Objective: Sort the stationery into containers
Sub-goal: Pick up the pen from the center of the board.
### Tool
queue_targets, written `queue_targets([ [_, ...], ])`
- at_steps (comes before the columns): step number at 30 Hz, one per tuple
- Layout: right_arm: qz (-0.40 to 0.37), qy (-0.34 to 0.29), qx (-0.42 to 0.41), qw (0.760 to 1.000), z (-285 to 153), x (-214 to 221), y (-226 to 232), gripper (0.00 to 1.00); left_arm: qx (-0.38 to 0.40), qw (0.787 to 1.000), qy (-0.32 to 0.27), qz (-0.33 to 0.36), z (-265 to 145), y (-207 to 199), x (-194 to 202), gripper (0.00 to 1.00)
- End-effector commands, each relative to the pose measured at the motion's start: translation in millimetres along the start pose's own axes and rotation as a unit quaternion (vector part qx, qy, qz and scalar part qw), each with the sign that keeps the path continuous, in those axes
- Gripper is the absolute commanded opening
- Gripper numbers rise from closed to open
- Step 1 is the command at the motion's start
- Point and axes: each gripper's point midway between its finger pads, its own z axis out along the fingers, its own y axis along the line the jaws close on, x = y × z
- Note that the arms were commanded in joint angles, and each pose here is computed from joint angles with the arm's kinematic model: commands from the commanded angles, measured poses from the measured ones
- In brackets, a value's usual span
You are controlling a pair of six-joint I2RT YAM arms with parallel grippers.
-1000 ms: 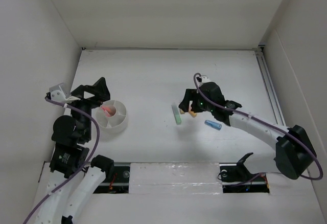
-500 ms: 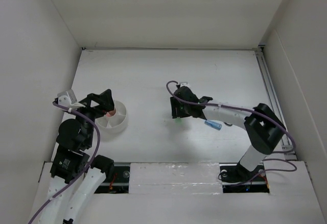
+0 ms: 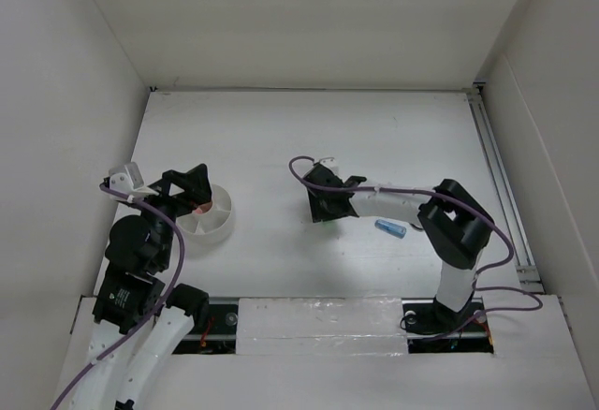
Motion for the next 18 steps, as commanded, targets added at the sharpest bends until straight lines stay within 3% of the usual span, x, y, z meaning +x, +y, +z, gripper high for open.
queue_targets([
  [1, 0.002, -0.002, 0.019, 1.0, -0.2, -0.6, -1.2, 0.55, 0.011, 1.0, -0.015, -0.01, -2.0, -4.9, -8.4, 1.0],
  [7, -0.019, 0.044, 0.039, 0.998, 18.9, 25.6, -3.5, 0.53, 0.015, 1.0, -0.013, -0.01, -2.2, -6.3, -7.7, 1.0],
  [11, -0.024, 0.046, 0.041, 0.998, 20.3, 24.2, -2.2, 0.27, 0.015, 1.0, -0.013, -0.01, -2.2, -6.3, -7.7, 1.0],
  [12, -0.024, 0.046, 0.041, 0.998, 20.3, 24.2, -2.2, 0.16, 0.015, 1.0, -0.013, -0.01, -2.2, -6.3, -7.7, 1.0],
  [15, -0.029, 0.041, 0.029, 0.998, 15.1, 20.0, 4.9, 0.0, 0.018, 1.0, -0.006, -0.008, -0.2, -7.8, -4.5, 1.0],
  [18, -0.021, 0.01, 0.007, 1.0, 0.8, -1.0, 13.5, 0.0, 0.035, 0.999, 0.008, -0.01, 2.1, -17.4, -2.6, 1.0],
])
